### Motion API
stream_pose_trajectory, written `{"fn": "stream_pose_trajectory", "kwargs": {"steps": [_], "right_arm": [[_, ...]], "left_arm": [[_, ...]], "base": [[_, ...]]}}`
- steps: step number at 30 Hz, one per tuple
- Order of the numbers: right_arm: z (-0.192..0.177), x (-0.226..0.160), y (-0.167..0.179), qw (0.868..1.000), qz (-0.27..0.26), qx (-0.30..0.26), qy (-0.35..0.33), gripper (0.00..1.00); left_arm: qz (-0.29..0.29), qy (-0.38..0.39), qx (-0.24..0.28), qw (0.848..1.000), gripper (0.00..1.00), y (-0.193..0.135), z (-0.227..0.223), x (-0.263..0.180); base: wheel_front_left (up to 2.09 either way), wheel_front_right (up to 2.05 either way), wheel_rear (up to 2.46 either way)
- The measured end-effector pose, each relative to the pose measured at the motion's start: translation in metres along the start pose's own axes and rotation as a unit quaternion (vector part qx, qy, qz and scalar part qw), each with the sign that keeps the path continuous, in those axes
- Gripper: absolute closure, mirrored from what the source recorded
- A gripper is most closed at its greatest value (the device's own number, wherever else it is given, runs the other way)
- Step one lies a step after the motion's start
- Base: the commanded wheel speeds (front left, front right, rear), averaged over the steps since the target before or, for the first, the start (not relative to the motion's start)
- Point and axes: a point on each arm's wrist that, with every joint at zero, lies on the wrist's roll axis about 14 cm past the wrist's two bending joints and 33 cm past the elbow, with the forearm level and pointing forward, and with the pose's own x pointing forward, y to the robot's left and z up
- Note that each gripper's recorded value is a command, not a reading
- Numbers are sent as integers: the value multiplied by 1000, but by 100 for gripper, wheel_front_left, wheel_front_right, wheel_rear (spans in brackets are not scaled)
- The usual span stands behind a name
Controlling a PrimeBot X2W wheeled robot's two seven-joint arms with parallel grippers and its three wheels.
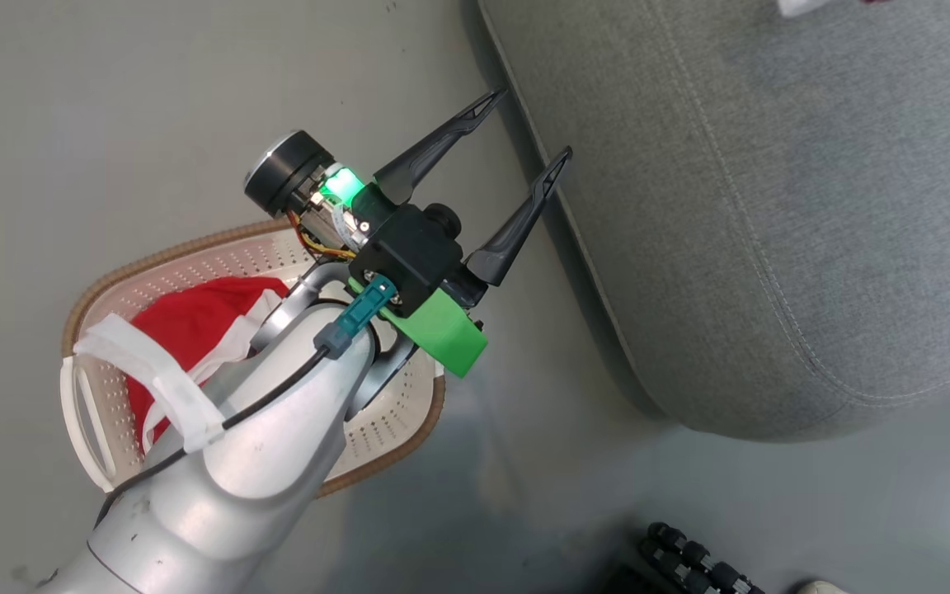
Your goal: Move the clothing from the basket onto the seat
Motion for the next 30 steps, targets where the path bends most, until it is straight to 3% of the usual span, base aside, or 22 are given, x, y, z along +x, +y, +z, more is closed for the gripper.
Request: {"fn": "stream_pose_trajectory", "kwargs": {"steps": [8, 13, 21, 30], "right_arm": [[-18, 39, -31, 998, -24, -55, -7, 100], [-61, 42, -37, 997, -32, -59, 42, 100], [-152, 8, -23, 985, -29, -44, 163, 100], [-217, -59, -12, 961, -40, -16, 275, 100]], "left_arm": [[7, 12, -20, 1000, 0, 15, -34, -2], [17, 25, -32, 999, 0, 23, -53, -9], [25, 39, -39, 998, 0, 32, -74, -17], [35, 41, -36, 998, 0, 39, -74, -20]], "base": [[0, 0, 0], [0, 0, 0], [0, 0, 0], [0, 0, 0]]}}
